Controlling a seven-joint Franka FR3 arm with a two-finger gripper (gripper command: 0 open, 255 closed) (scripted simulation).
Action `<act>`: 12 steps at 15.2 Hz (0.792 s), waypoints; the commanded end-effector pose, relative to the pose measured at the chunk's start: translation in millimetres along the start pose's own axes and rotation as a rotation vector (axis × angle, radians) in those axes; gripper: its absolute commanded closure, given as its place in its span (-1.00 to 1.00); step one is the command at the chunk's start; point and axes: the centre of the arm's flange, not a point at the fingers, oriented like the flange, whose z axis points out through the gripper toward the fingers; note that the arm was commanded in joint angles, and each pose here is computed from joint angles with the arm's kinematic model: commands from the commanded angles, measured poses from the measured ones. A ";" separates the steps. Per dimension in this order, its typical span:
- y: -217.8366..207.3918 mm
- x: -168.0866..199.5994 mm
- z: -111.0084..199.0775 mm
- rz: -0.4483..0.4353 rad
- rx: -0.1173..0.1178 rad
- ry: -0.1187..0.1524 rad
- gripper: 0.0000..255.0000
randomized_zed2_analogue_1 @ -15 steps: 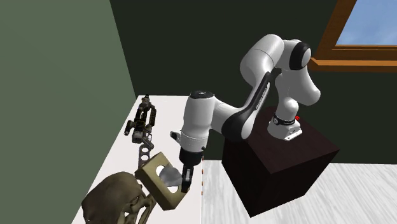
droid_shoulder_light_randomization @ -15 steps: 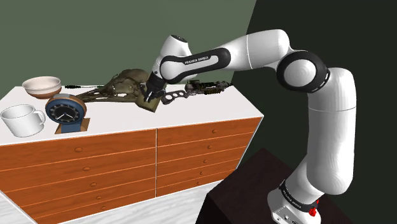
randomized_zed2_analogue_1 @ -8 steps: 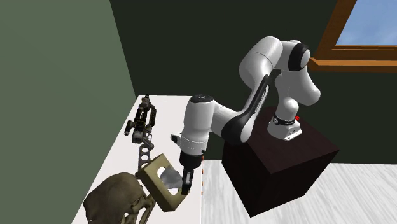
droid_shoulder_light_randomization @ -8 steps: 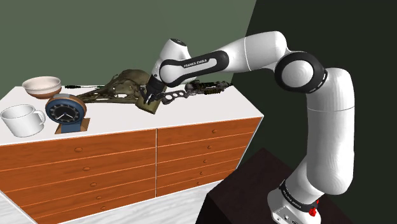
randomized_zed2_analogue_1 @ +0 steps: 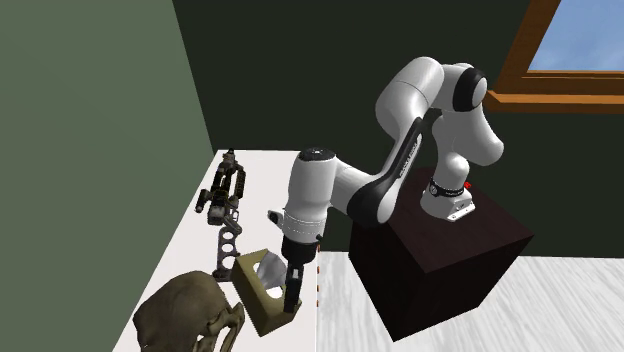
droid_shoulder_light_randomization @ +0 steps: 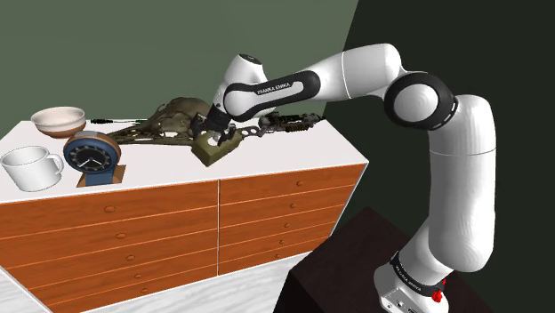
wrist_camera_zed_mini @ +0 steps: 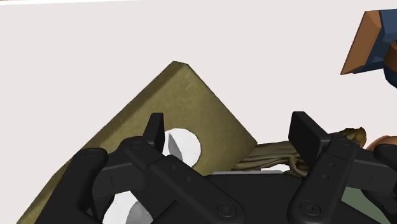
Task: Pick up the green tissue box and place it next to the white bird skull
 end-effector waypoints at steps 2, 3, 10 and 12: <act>-0.4 0.4 -26.3 0.000 0.000 0.000 -1.00; -0.4 0.4 -39.5 0.000 0.000 0.000 -1.00; -0.4 0.4 -49.9 0.000 0.000 0.000 -1.00; -0.4 0.4 -49.9 0.000 0.000 0.000 -1.00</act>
